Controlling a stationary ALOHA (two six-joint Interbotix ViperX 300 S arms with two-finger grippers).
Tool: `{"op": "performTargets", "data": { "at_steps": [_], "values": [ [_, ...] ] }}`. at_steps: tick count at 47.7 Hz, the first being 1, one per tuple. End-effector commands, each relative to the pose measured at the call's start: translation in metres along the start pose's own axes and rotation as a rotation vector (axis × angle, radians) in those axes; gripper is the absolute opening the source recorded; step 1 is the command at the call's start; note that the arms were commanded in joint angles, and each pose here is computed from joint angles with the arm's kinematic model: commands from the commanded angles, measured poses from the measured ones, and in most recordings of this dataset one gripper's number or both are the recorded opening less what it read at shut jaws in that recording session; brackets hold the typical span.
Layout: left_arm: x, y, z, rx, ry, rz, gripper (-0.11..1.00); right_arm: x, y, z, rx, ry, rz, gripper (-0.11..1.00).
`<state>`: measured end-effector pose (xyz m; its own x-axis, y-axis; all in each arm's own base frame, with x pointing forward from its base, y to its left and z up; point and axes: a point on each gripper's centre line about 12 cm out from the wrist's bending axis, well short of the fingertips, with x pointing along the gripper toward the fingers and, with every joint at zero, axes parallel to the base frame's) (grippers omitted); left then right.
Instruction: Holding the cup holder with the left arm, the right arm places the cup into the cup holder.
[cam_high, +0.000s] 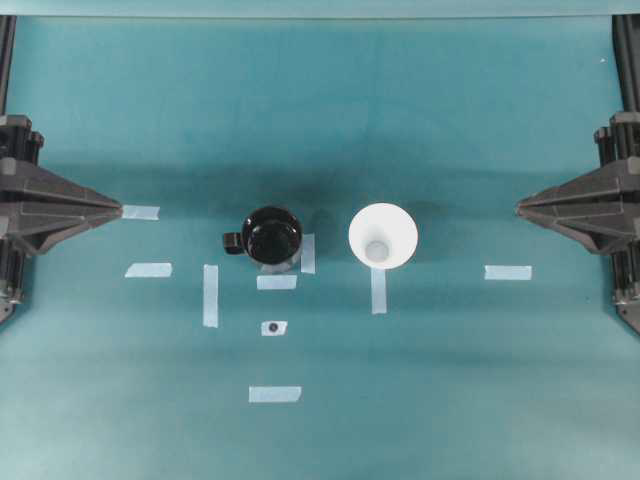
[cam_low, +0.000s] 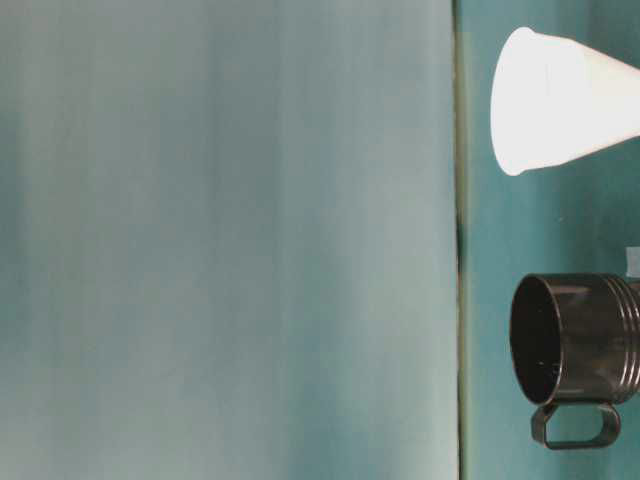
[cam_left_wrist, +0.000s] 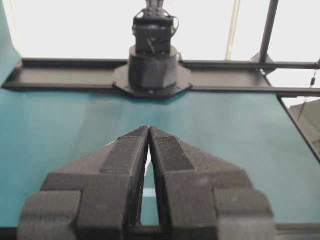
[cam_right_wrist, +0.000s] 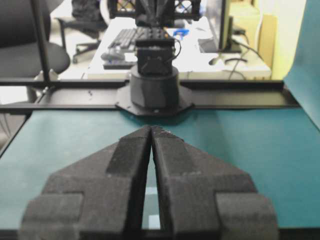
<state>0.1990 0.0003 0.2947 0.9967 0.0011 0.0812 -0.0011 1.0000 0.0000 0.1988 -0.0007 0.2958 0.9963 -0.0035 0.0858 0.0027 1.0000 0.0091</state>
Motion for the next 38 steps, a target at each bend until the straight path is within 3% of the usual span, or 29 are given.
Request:
{"op": "performTargets", "data": {
  "at_steps": [1,4,7,14,27,38],
  "values": [
    [0.011,-0.001,-0.007,-0.034,0.038,-0.004,0.16,0.001,-0.001,-0.005,0.01,0.015,-0.008,0.16],
    [0.019,-0.001,-0.011,-0.065,0.071,-0.002,0.11,-0.001,-0.002,-0.012,0.067,0.032,-0.018,0.18],
    [0.027,-0.001,-0.014,-0.08,0.095,-0.001,0.03,-0.001,-0.002,-0.016,0.132,0.042,-0.022,0.09],
    [0.045,0.0,-0.021,-0.065,0.152,0.001,0.03,-0.002,-0.002,-0.017,0.213,0.061,-0.025,0.02],
    [0.07,0.001,-0.039,-0.021,0.328,0.006,0.03,0.012,-0.001,-0.013,0.221,0.305,-0.037,0.02],
    [0.083,0.01,-0.035,-0.005,0.457,0.034,0.03,0.022,-0.003,-0.015,0.224,0.444,-0.061,0.02]
  ]
}}
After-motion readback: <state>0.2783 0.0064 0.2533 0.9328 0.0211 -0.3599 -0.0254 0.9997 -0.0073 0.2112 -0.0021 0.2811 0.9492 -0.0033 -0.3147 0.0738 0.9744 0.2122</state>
